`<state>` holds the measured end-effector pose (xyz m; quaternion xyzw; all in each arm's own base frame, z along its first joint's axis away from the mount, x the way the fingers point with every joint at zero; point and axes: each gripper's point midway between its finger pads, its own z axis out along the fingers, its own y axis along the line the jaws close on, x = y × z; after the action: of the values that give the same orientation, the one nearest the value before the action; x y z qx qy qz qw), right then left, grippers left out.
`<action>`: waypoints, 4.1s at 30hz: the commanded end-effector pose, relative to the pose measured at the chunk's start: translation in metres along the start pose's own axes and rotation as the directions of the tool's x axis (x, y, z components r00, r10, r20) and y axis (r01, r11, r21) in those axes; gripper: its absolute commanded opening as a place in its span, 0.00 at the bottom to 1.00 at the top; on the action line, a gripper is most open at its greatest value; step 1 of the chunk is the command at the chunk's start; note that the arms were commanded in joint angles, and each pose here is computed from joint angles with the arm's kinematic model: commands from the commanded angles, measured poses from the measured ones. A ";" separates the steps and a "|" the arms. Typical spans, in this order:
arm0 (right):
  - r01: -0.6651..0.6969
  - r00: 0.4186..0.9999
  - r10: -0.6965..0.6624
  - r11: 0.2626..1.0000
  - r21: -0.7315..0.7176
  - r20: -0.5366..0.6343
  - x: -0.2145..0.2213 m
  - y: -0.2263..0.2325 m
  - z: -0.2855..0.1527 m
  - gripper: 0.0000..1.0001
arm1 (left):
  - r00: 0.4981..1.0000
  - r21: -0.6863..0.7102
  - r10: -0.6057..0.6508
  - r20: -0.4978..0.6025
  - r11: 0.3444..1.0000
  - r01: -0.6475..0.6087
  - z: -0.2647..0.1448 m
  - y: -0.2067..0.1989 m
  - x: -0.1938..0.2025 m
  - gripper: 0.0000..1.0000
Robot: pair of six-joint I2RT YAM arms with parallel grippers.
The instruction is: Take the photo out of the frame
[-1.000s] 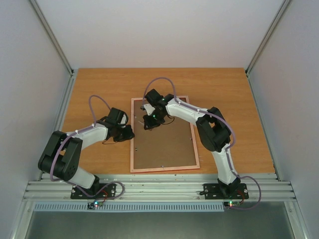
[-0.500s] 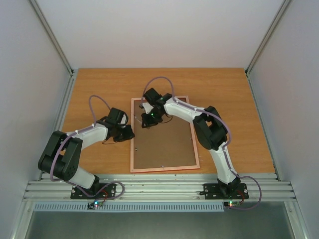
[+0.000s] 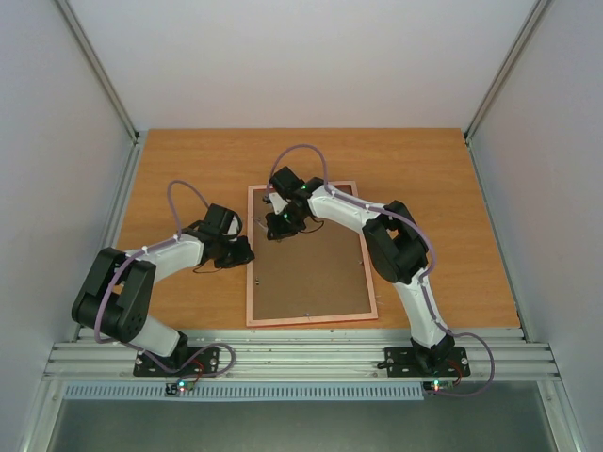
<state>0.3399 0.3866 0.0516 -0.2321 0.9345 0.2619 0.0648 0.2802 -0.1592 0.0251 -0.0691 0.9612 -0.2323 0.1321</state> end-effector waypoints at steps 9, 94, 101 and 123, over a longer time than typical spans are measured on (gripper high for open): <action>0.022 0.996 -0.019 0.999 -0.033 0.085 -0.011 0.014 -0.025 0.01 | 1.000 0.033 -0.003 -0.029 0.999 0.004 0.003 -0.003 0.011 0.18; -0.099 0.992 0.084 0.981 0.166 0.096 -0.015 -0.141 -0.088 0.01 | 0.999 0.035 0.005 -0.032 0.999 -0.004 0.005 -0.004 0.009 0.19; -0.099 0.984 0.066 0.976 0.196 0.167 -0.002 -0.129 -0.123 0.01 | 1.000 0.025 -0.003 -0.022 1.000 0.003 0.005 -0.002 0.008 0.19; -0.344 0.939 0.324 0.903 0.258 0.117 0.106 -0.132 -0.167 0.01 | 0.999 0.037 0.031 0.028 0.999 -0.032 0.000 -0.005 0.000 0.19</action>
<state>0.3323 0.1592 0.1148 -0.0744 0.9789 0.1317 0.1377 0.2804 -0.1591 0.0252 -0.0697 0.9596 -0.2347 0.1384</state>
